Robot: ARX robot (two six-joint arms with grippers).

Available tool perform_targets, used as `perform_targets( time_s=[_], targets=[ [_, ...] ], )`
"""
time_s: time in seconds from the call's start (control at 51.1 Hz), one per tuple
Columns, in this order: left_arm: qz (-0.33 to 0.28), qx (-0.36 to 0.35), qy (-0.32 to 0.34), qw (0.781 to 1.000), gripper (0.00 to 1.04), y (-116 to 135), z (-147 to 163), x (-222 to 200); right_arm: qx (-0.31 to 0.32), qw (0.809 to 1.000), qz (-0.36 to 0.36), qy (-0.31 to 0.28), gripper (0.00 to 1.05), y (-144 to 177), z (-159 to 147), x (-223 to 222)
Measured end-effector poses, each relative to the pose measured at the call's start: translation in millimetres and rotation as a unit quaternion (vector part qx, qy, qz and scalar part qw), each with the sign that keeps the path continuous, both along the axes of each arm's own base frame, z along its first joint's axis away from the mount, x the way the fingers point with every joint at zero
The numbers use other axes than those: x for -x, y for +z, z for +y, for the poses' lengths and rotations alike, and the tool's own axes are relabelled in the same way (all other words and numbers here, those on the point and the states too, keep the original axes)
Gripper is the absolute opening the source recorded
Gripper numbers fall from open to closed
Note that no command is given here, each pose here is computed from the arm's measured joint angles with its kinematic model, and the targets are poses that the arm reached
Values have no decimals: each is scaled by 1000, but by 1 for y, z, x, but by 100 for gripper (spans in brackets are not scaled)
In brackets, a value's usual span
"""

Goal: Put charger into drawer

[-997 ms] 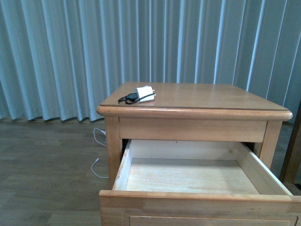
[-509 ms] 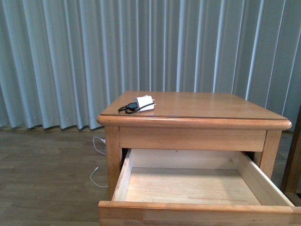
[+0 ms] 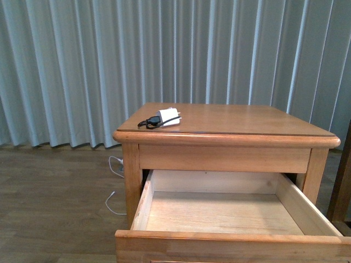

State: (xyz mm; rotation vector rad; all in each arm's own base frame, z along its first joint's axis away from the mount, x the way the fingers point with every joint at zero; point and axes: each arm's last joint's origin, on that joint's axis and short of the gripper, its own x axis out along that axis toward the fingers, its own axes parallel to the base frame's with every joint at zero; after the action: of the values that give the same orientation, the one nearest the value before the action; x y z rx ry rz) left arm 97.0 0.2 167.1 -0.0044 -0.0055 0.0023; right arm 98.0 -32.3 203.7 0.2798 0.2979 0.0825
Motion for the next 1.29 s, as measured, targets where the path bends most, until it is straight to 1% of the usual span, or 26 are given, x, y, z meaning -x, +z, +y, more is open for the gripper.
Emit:
perform_targets(
  time_s=[0.332,0.372,0.411,0.469,0.489,0.587,0.665,0.743,1.291],
  targets=[
    [0,0,0,1000,99,0,0,0,3,1000,-2,-2,96,0,0,0],
    [0,0,0,1000,99,0,0,0,55,997,-54,-27,89,-4,0,-1],
    [0,0,0,1000,99,0,0,0,91,990,-96,-44,82,-8,2,-1],
    [0,0,0,1000,99,0,0,0,118,982,-136,-53,71,-9,6,0],
    [0,0,0,1000,99,0,0,0,126,980,-142,-51,71,-8,7,1],
    [0,0,0,1000,99,0,0,0,131,979,-148,-43,87,-8,9,1],
    [0,0,0,1000,99,0,0,0,132,980,-146,-44,98,-10,9,0],
    [0,0,0,1000,99,0,0,0,133,979,-145,-44,96,-10,9,0],
    [0,0,2,1000,99,0,0,0,135,979,-145,-44,97,-10,9,0]
  ],
)
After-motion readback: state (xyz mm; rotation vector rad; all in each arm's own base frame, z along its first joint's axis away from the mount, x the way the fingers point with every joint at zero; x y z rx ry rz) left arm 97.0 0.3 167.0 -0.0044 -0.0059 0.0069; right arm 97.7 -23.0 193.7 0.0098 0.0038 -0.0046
